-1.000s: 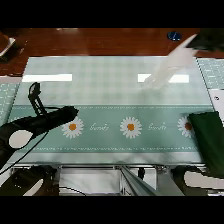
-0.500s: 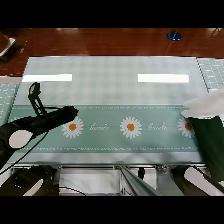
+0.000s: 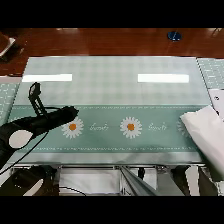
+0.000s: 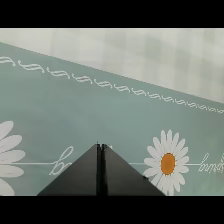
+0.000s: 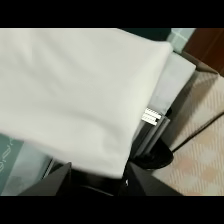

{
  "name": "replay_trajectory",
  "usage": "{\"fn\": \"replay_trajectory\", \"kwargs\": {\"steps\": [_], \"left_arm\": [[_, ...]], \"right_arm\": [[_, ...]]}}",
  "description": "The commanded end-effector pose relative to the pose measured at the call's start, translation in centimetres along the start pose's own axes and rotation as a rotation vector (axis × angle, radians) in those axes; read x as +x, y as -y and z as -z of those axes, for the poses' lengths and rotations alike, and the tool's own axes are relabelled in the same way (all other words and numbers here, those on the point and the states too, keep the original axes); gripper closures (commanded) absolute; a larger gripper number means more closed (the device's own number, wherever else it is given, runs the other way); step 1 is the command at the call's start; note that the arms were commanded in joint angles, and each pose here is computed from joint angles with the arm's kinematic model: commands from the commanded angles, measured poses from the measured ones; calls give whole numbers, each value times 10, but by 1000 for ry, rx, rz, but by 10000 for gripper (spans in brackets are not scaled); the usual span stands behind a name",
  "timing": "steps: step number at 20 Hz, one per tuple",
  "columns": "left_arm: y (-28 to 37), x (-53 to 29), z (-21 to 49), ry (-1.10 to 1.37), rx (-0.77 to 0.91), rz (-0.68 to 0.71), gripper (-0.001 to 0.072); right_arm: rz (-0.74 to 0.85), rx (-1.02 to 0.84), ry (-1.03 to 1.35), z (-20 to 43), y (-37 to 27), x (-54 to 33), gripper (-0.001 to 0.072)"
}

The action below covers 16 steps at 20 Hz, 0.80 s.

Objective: Fold the shirts.

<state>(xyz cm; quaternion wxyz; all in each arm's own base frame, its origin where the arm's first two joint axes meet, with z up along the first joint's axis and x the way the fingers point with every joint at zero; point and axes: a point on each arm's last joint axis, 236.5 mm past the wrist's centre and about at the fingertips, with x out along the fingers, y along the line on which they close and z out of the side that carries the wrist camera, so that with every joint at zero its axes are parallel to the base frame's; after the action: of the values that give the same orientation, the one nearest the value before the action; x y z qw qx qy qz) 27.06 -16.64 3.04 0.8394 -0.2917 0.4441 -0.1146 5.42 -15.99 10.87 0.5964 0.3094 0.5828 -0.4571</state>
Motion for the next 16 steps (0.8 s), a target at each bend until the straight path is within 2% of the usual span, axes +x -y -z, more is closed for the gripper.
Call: {"fn": "replay_trajectory", "kwargs": {"steps": [1, 2, 3, 5, 7, 9, 11, 12, 14, 16], "left_arm": [[0, 0, 0, -2, 38, -2, 690], [2, -1, -8, 30, 70, 10, 690], [10, -5, -26, 90, 124, 32, 690], [33, -27, -79, 238, 192, 68, 691], [62, -55, -134, 336, 252, 76, 691], [106, -76, -172, 345, 374, 87, 691], [141, -75, -176, 261, 463, 101, 691], [151, -67, -167, 201, 511, 103, 692], [148, -37, -133, 61, 572, 75, 692], [112, -2, -103, -40, 624, -37, 691]], "right_arm": [[37, -6, 27, 1, 5, 17, 308], [20, -43, 83, -12, -3, 11, 312], [-10, -84, 134, -26, -16, 3, 373], [-190, -233, 232, -53, -76, -27, 688], [-497, -375, 324, -62, -166, -78, 682], [-839, -513, 414, -44, -259, -150, 682], [-994, -663, 464, -9, -319, -183, 682], [-988, -771, 463, 13, -339, -179, 682], [-876, -995, 413, 62, -369, -141, 682], [-710, -1147, 344, 97, -387, -81, 682]]}}
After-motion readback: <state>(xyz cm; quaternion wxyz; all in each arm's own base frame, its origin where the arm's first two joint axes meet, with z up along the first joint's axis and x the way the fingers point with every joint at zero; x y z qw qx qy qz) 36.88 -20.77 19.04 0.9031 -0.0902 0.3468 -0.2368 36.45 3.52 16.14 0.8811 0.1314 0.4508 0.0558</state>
